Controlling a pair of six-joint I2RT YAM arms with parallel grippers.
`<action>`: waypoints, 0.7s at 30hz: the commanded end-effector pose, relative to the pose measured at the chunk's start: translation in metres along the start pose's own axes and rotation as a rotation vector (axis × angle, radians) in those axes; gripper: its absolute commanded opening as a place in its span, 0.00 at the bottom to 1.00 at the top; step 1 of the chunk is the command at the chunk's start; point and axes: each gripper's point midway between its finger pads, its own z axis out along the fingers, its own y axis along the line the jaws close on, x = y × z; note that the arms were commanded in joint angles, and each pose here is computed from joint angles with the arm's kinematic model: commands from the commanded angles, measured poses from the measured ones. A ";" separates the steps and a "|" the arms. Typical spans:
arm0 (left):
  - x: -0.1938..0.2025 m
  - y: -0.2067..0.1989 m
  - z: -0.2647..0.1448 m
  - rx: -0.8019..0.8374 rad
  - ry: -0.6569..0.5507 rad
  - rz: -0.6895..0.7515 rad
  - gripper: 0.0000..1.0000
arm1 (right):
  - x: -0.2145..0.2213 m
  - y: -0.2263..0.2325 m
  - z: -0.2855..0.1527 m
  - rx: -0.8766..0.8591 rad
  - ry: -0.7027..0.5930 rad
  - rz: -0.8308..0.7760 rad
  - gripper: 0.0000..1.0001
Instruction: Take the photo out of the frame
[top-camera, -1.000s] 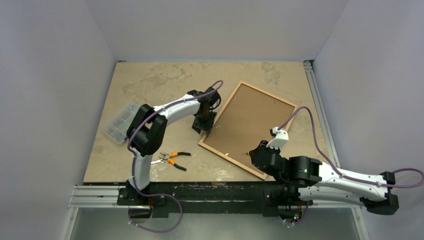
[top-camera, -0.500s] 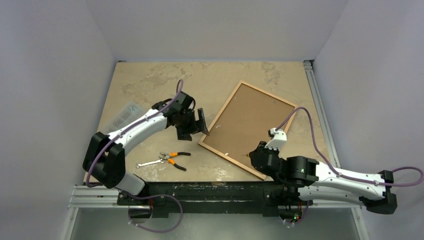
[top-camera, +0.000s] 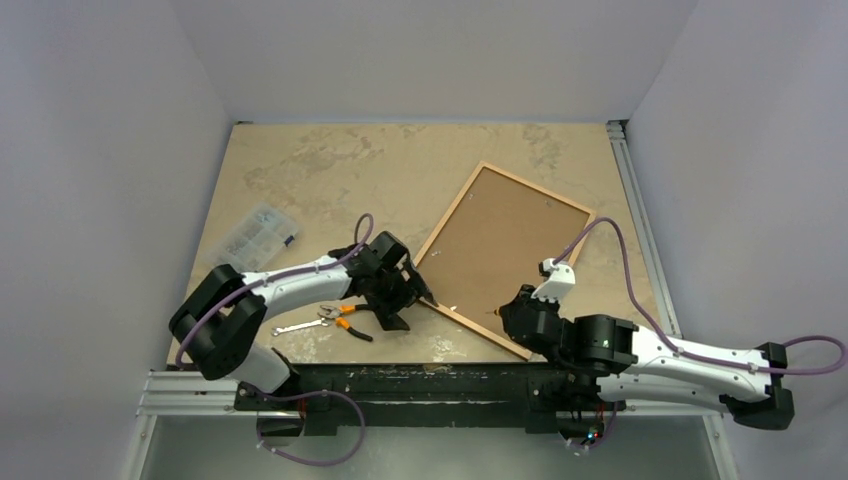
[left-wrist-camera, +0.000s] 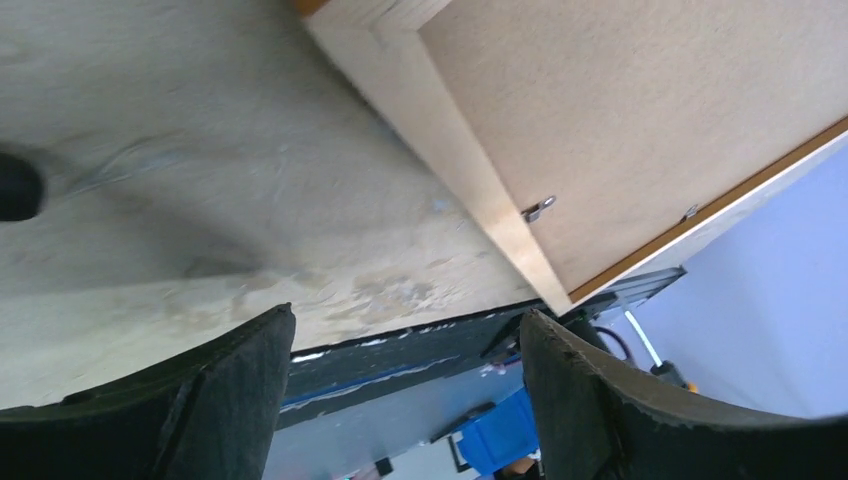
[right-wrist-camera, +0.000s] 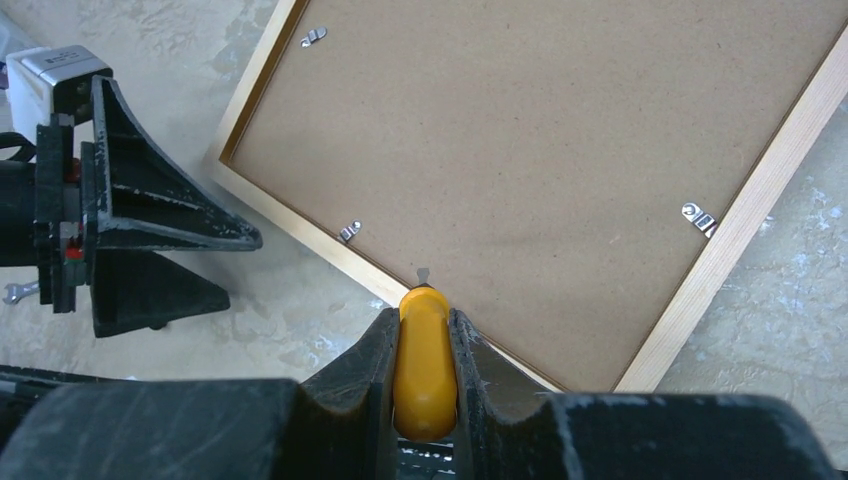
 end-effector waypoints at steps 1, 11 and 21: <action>-0.007 -0.036 0.017 0.065 -0.036 -0.131 0.77 | -0.006 0.003 0.000 0.008 -0.023 0.028 0.00; -0.021 -0.043 0.048 0.025 -0.064 -0.203 0.67 | -0.002 0.001 0.001 0.013 -0.012 0.026 0.00; -0.044 -0.021 0.055 -0.124 -0.169 -0.075 0.27 | -0.001 0.005 0.003 0.015 -0.006 0.014 0.00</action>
